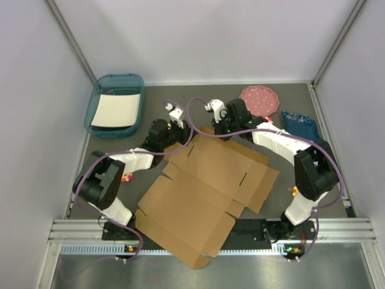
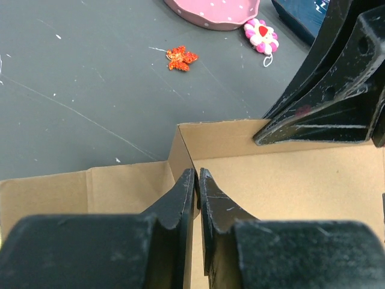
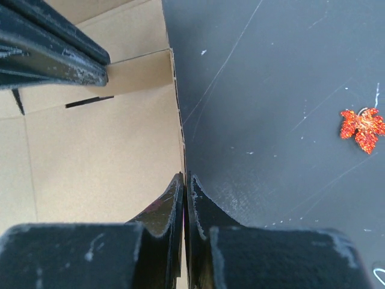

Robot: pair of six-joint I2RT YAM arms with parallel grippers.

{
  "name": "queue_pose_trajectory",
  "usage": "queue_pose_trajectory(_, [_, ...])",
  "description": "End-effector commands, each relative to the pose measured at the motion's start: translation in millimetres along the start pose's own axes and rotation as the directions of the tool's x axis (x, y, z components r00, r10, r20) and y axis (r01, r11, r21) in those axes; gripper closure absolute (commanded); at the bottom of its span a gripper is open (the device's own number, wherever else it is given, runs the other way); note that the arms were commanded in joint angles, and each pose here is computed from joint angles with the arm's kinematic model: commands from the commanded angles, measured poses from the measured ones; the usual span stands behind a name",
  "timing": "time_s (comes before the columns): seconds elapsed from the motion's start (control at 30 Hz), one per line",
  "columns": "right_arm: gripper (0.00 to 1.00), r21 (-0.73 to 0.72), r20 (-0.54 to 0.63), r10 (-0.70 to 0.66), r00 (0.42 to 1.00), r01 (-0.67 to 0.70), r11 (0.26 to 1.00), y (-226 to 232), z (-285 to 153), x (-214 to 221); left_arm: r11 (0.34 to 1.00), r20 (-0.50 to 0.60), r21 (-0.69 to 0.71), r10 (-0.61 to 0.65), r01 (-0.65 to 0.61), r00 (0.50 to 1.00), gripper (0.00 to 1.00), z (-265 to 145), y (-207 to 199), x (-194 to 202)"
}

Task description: Fold the paper box

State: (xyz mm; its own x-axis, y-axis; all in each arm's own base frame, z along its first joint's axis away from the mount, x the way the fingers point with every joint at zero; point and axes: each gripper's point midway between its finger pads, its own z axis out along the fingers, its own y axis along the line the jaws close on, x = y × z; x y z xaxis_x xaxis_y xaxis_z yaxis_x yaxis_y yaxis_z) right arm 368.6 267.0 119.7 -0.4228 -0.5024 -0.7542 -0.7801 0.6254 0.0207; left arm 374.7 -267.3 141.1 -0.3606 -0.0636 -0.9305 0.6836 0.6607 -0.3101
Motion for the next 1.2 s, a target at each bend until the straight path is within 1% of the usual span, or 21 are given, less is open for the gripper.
queue_pose_trajectory(0.0, [1.0, 0.144, 0.13, -0.049, 0.99, 0.03, 0.989, -13.7, -13.3, -37.9, 0.999, 0.119, 0.007, 0.049, -0.05, 0.992, 0.89, 2.7, -32.1, -26.6])
queue_pose_trajectory(0.03, [1.0, 0.142, 0.125, -0.048, 0.991, 0.03, 0.989, -12.3, -12.8, -36.7, 0.999, 0.104, 0.001, 0.051, -0.051, 0.993, 0.89, 3.3, -33.6, -23.6])
queue_pose_trajectory(0.13, [1.0, 0.139, 0.122, -0.053, 0.991, 0.036, 0.99, -10.7, -14.9, -36.2, 0.998, 0.115, -0.033, 0.058, -0.055, 0.992, 0.86, -1.3, -31.7, -31.9])
queue_pose_trajectory(0.2, [1.0, 0.138, 0.115, -0.054, 0.992, 0.038, 0.99, -10.1, -15.9, -33.7, 0.996, 0.131, -0.056, 0.074, -0.067, 0.989, 0.81, -9.0, -32.3, -43.5])
queue_pose_trajectory(0.27, [1.0, 0.138, 0.115, -0.063, 0.991, 0.046, 0.989, -9.2, -17.7, -33.6, 0.992, 0.121, -0.093, 0.098, -0.087, 0.988, 0.7, -20.9, -31.6, -52.6])
queue_pose_trajectory(0.3, [1.0, 0.137, 0.113, -0.064, 0.991, 0.049, 0.989, -9.4, -18.4, -32.7, 0.989, 0.128, -0.119, 0.108, -0.093, 0.986, 0.58, -26.1, -29.6, -60.2])
queue_pose_trajectory(0.37, [1.0, 0.133, 0.115, -0.072, 0.991, 0.056, 0.99, -7.5, -20.2, -32.3, 0.973, 0.148, -0.206, 0.132, -0.1, 0.98, 0.47, -47.2, -23.1, -76.9])
queue_pose_trajectory(0.4, [1.0, 0.134, 0.12, -0.072, 0.99, 0.056, 0.989, -7.8, -21.4, -33.0, 0.967, 0.151, -0.238, 0.129, -0.091, 0.98, 0.37, -55.5, -19.9, -78.2])
queue_pose_trajectory(0.47, [1.0, 0.135, 0.122, -0.075, 0.99, 0.058, 0.989, -7.6, -22.1, -32.7, 0.957, 0.178, -0.276, 0.143, -0.09, 0.974, 0.31, -76.5, -21.3, -89.0])
queue_pose_trajectory(0.57, [1.0, 0.129, 0.13, -0.074, 0.989, 0.058, 0.99, -5.7, -23.0, -34.4, 0.945, 0.174, -0.323, 0.115, -0.054, 0.978, 0.3, -100.0, -20.0, -87.4])
queue_pose_trajectory(0.6, [1.0, 0.125, 0.129, -0.075, 0.989, 0.058, 0.99, -5.7, -22.6, -34.0, 0.937, 0.137, -0.35, 0.035, 0.015, 0.99, 0.31, -105.8, -15.8, -70.4])
queue_pose_trajectory(0.63, [1.0, 0.121, 0.132, -0.074, 0.989, 0.058, 0.991, -4.9, -23.0, -34.6, 0.922, 0.111, -0.383, -0.011, 0.053, 0.994, 0.32, -111.8, -10.2, -55.4])
queue_pose_trajectory(0.67, [1.0, 0.113, 0.134, -0.075, 0.988, 0.06, 0.992, -2.7, -22.9, -34.7, 0.9, 0.11, -0.427, -0.047, 0.09, 0.993, 0.33, -120.5, -3.9, -47.5])
queue_pose_trajectory(0.7, [1.0, 0.108, 0.135, -0.073, 0.988, 0.059, 0.992, -1.9, -22.8, -34.8, 0.876, 0.086, -0.459, -0.123, 0.149, 0.989, 0.34, -125.9, 0.3, -28.4])
queue_pose_trajectory(0.73, [1.0, 0.102, 0.132, -0.071, 0.989, 0.058, 0.993, -1.4, -22.1, -33.4, 0.862, 0.057, -0.479, -0.161, 0.168, 0.985, 0.35, -130.3, 4.5, -6.0])
queue_pose_trajectory(0.83, [1.0, 0.085, 0.129, -0.063, 0.99, 0.052, 0.995, 2.1, -19.6, -30.7, 0.824, 0.022, -0.513, -0.266, 0.24, 0.964, 0.37, -132.7, 10.3, 33.1])
queue_pose_trajectory(0.87, [1.0, 0.08, 0.128, -0.063, 0.99, 0.053, 0.995, 3.5, -19.5, -30.0, 0.807, 0.0, -0.536, -0.295, 0.249, 0.955, 0.37, -134.8, 14.2, 49.2])
queue_pose_trajectory(0.9, [1.0, 0.076, 0.124, -0.065, 0.99, 0.055, 0.996, 5.7, -18.2, -28.4, 0.79, 0.003, -0.547, -0.329, 0.277, 0.944, 0.37, -134.5, 15.0, 54.7])
queue_pose_trajectory(0.93, [1.0, 0.076, 0.128, -0.067, 0.99, 0.058, 0.995, 6.7, -18.4, -29.8, 0.76, -0.04, -0.59, -0.365, 0.273, 0.93, 0.36, -139.0, 19.6, 72.2])
queue_pose_trajectory(1.03, [1.0, 0.073, 0.122, -0.07, 0.99, 0.061, 0.995, 8.9, -18.2, -28.0, 0.716, -0.051, -0.647, -0.382, 0.261, 0.923, 0.35, -142.9, 28.7, 79.9])
queue_pose_trajectory(1.17, [1.0, 0.066, 0.119, -0.07, 0.99, 0.063, 0.996, 10.2, -18.8, -27.4, 0.686, -0.016, -0.679, -0.368, 0.26, 0.93, 0.32, -145.9, 39.8, 77.8])
